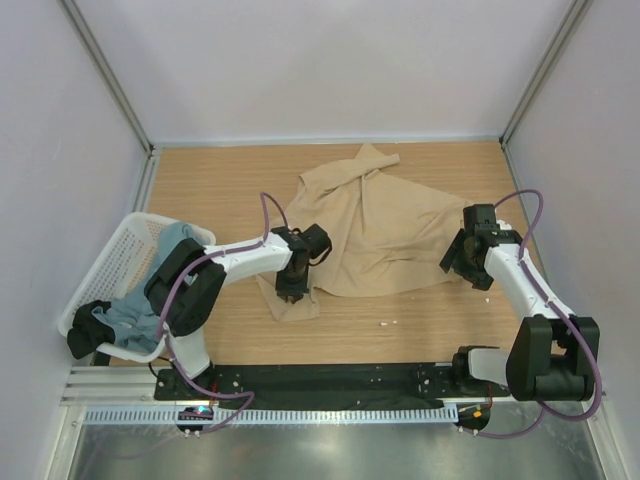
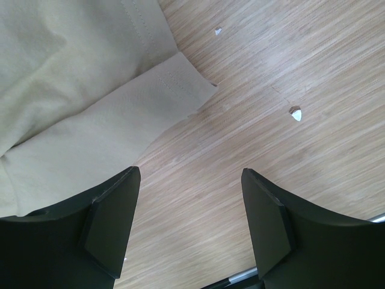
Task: Fold and stack the t-shirts
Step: Flatten the tshirt out
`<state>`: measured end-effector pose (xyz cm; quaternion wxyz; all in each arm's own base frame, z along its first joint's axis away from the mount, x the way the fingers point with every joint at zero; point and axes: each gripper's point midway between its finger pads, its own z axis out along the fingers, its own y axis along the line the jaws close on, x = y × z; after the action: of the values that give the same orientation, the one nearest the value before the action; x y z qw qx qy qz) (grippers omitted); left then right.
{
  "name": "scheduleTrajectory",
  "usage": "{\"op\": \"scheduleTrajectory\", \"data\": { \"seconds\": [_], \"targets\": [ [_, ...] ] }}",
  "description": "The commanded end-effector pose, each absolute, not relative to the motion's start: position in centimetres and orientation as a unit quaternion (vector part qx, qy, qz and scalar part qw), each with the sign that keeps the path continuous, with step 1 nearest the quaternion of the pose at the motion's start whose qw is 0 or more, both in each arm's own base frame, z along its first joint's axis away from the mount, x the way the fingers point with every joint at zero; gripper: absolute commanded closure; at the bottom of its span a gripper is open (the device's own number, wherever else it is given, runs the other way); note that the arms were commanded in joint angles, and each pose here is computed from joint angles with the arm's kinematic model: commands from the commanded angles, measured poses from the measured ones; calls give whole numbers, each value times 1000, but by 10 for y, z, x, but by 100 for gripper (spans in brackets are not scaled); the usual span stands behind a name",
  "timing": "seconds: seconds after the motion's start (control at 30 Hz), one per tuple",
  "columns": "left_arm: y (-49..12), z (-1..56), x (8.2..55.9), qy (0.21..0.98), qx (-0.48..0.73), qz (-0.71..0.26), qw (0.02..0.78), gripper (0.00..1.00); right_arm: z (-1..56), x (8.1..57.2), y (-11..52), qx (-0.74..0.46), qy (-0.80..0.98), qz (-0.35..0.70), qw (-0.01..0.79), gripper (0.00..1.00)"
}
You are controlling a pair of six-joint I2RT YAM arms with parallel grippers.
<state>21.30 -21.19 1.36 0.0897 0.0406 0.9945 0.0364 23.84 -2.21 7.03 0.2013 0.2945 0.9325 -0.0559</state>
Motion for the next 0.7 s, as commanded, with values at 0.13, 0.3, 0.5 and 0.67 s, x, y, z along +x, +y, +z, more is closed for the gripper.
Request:
{"op": "scheduleTrajectory", "data": {
  "seconds": [0.13,0.3,0.5,0.67],
  "targets": [
    [-210,25,218,993,32,29,114,100,75,241,-23,300,928,-57,215,27],
    [-193,72,218,987,25,24,159,100,69,244,-16,302,931,-40,201,27],
    [-184,98,213,981,-8,-17,192,100,69,246,-12,310,930,-32,192,27],
    [-175,106,213,976,-40,-56,205,100,71,249,-1,314,931,2,183,25]
  ]
}}
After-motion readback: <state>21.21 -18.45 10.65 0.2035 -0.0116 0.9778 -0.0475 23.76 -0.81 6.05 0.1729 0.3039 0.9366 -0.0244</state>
